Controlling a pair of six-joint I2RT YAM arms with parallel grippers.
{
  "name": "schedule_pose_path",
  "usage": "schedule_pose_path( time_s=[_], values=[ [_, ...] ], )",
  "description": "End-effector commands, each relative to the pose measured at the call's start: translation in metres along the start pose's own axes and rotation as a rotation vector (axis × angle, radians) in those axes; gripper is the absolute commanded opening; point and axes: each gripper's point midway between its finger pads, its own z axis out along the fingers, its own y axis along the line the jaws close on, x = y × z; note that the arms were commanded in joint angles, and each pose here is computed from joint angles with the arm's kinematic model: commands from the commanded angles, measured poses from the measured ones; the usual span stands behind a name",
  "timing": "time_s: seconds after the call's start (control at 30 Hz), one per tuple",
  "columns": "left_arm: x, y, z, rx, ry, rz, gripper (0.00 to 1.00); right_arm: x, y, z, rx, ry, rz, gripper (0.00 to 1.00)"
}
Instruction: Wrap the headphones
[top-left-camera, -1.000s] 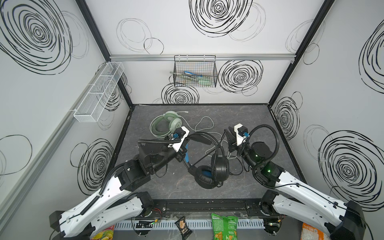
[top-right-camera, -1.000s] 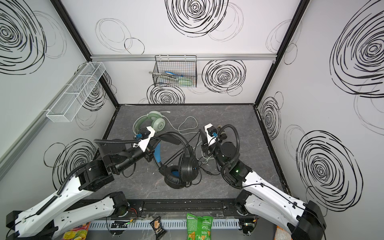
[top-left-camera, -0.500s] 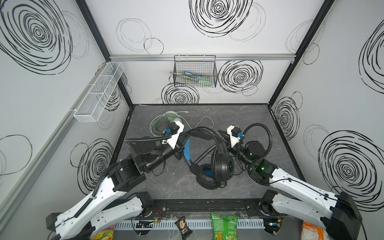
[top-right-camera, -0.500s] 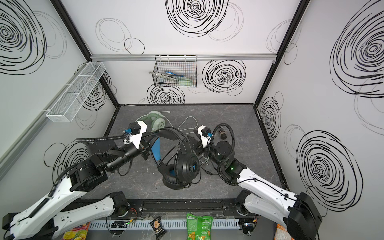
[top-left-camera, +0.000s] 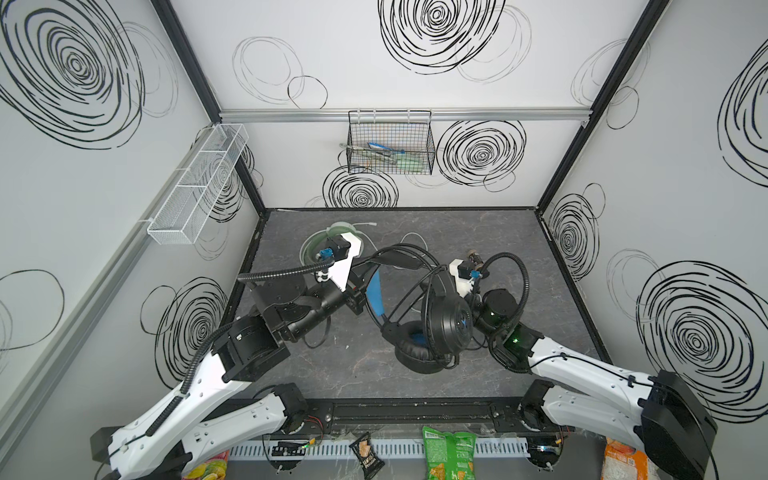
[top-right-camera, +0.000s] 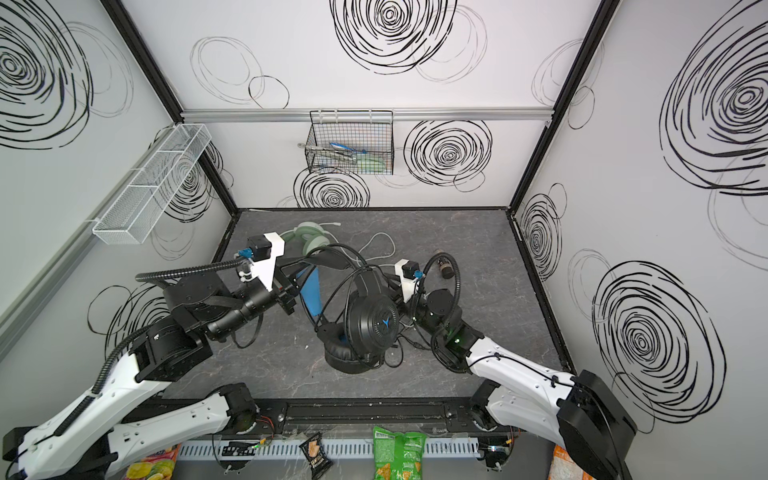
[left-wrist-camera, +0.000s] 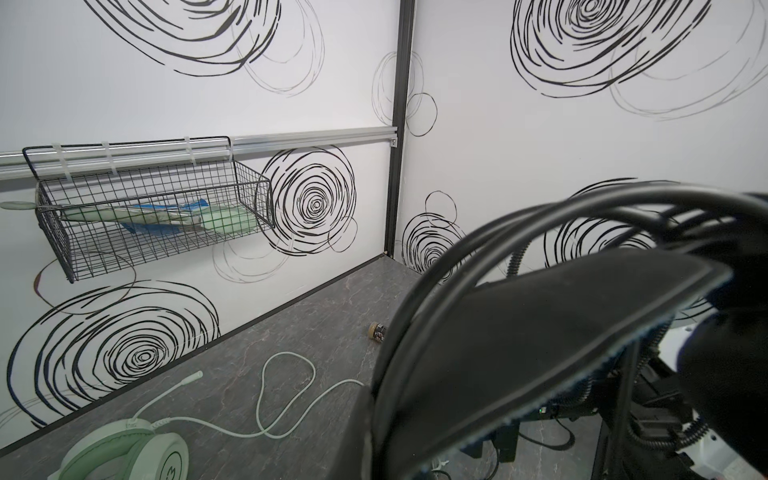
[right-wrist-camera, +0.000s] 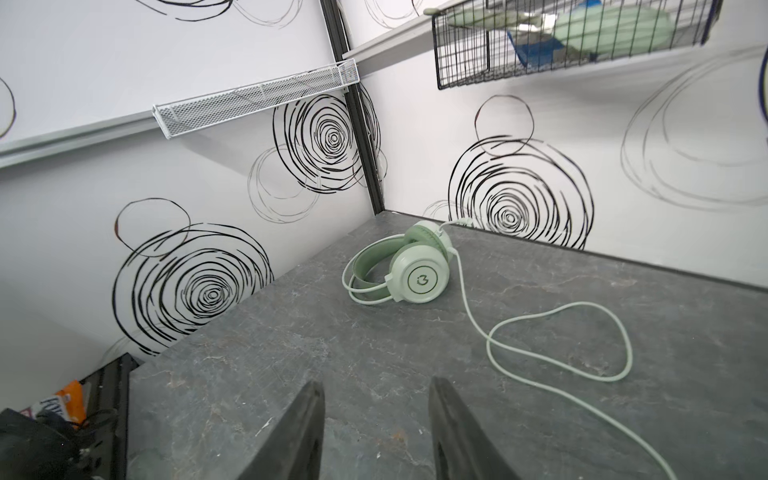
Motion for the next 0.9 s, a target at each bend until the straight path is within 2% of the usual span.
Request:
schedule_pose_path(
  time_s=[0.0,0.33,0.67,0.87],
  values=[
    [-0.066,-0.003,-0.016,0.03,-0.223,-0.102,0.0,-0.006,0.004,0.001,-0.033,-0.044,0.057,0.41],
    [-0.079,0.014,-0.019,-0.018,-0.277,-0.199,0.0,0.018,0.003,0.006,-0.034,0.005,0.092,0.41],
    [-0.082,0.045,-0.022,-0.126,-0.332,-0.323,0.0,0.041,0.002,0.012,-0.016,0.052,0.121,0.28],
    [-0.087,0.052,-0.02,-0.12,-0.366,-0.383,0.0,0.052,0.001,0.018,-0.004,0.082,0.124,0.29]
  ],
)
